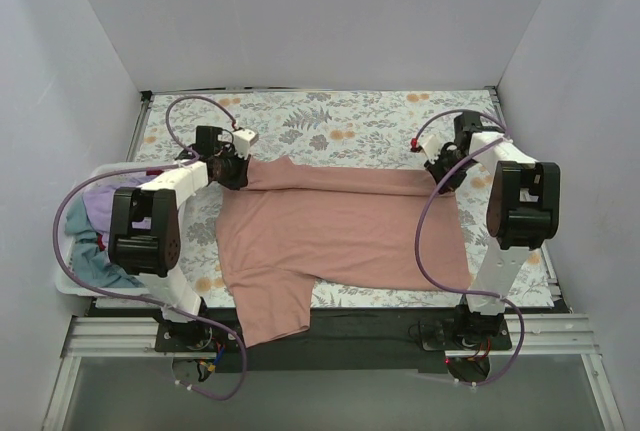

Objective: Fold and stack the t-shirts
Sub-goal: Fold the tshirt

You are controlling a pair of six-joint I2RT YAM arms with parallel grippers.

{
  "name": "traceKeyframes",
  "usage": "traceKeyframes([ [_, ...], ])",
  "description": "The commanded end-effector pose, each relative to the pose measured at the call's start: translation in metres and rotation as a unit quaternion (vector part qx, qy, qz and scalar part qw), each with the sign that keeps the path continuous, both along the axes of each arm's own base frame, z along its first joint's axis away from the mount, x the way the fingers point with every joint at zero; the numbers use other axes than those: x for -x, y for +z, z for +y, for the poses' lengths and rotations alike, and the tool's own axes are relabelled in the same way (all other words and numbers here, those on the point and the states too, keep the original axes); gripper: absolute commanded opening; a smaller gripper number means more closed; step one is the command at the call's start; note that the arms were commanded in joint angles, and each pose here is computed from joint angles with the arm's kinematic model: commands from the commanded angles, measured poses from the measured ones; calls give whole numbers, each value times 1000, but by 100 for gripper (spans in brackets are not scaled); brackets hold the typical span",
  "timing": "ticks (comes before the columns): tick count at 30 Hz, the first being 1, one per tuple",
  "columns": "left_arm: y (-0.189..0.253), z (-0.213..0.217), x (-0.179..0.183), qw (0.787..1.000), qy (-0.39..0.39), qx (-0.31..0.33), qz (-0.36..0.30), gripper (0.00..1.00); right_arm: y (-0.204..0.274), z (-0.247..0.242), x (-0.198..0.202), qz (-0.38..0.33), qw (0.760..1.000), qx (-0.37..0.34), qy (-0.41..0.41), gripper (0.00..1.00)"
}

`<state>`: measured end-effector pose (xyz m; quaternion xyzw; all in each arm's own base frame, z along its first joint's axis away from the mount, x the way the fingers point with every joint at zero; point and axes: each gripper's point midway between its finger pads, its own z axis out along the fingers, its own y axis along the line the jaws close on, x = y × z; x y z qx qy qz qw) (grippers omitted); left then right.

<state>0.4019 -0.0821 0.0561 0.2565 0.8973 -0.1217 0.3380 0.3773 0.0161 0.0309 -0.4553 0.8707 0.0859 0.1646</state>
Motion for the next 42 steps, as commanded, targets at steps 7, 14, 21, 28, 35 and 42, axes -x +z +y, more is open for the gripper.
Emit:
traceKeyframes([
  [7, 62, 2, -25, 999, 17, 6, -43, 0, 48, -2, -31, -58, 998, 3, -11, 1],
  [14, 71, 3, 0, 999, 9, 4, -35, 0, 51, -5, -15, -53, 999, 13, 2, 1],
  [21, 43, 11, 23, 1000, 12, -16, -5, 0, 28, -6, 6, -20, 1000, 17, 9, 1],
  [28, 2, 18, 32, 998, 27, -37, 35, 0, 3, -7, 5, 10, 1000, 20, 4, 1],
  [35, -18, 21, 40, 997, 24, -45, 56, 0, 1, -9, 10, 15, 1000, 24, 6, 1],
  [42, -21, 19, 43, 997, 21, -43, 64, 0, -2, -11, 15, 23, 999, 31, 6, 1],
])
